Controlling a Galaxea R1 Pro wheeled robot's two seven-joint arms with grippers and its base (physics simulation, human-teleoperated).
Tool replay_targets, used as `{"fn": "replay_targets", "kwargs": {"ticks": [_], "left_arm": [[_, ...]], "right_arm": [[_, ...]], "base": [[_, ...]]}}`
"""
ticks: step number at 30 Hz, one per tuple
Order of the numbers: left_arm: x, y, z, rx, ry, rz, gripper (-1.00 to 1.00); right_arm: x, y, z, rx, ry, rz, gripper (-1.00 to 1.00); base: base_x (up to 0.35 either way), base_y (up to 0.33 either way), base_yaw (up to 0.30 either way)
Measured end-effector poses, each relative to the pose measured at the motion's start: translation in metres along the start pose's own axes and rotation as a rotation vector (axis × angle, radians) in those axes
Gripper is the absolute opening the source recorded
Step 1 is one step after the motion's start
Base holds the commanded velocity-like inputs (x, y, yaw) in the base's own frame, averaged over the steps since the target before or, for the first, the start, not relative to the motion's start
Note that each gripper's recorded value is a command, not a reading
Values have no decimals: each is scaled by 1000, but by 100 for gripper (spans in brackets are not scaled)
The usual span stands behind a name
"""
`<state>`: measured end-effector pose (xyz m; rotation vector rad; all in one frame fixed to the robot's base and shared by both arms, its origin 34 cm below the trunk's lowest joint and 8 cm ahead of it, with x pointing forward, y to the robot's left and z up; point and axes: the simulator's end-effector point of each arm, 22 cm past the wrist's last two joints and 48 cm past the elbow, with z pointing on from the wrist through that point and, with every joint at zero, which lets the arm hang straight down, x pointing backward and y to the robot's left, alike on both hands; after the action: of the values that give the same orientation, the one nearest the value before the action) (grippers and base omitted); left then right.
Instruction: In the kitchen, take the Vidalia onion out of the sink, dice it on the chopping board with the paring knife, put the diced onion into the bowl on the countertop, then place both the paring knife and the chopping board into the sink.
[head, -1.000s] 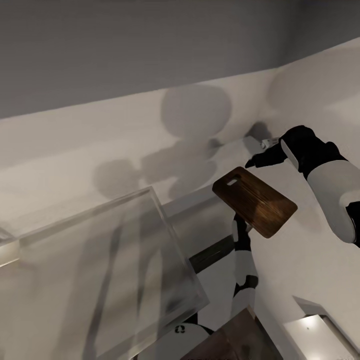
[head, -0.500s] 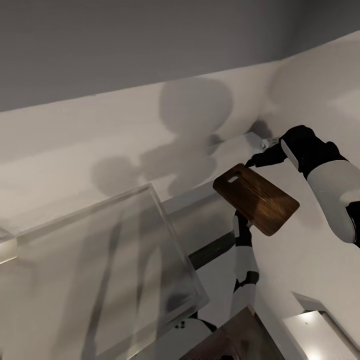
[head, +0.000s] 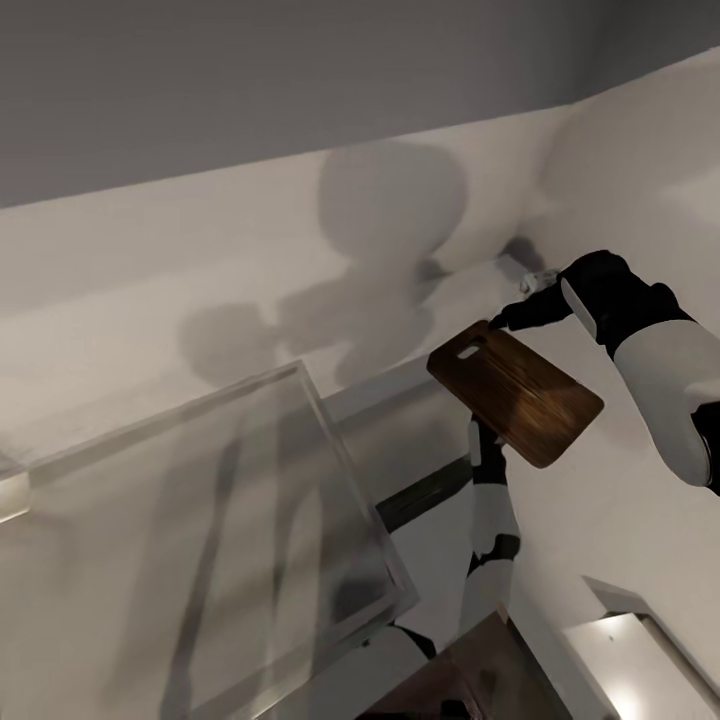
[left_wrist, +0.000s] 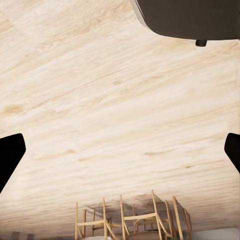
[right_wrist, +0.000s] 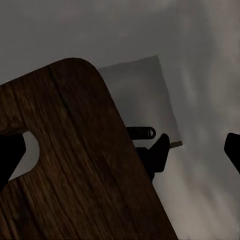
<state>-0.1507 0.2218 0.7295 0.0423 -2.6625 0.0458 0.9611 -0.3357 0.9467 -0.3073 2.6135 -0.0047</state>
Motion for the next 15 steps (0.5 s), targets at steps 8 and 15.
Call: {"fn": "replay_targets", "kwargs": {"ticks": [8,15], "left_arm": [[4,0,-2,0,13,0,100],[8,0,-3,-1,24,-1,100]], "right_arm": [[6,1,10,-5,12,1,100],[11,9,18,-39,23,1,100]], "base": [[0,0,0],[0,0,0]]}}
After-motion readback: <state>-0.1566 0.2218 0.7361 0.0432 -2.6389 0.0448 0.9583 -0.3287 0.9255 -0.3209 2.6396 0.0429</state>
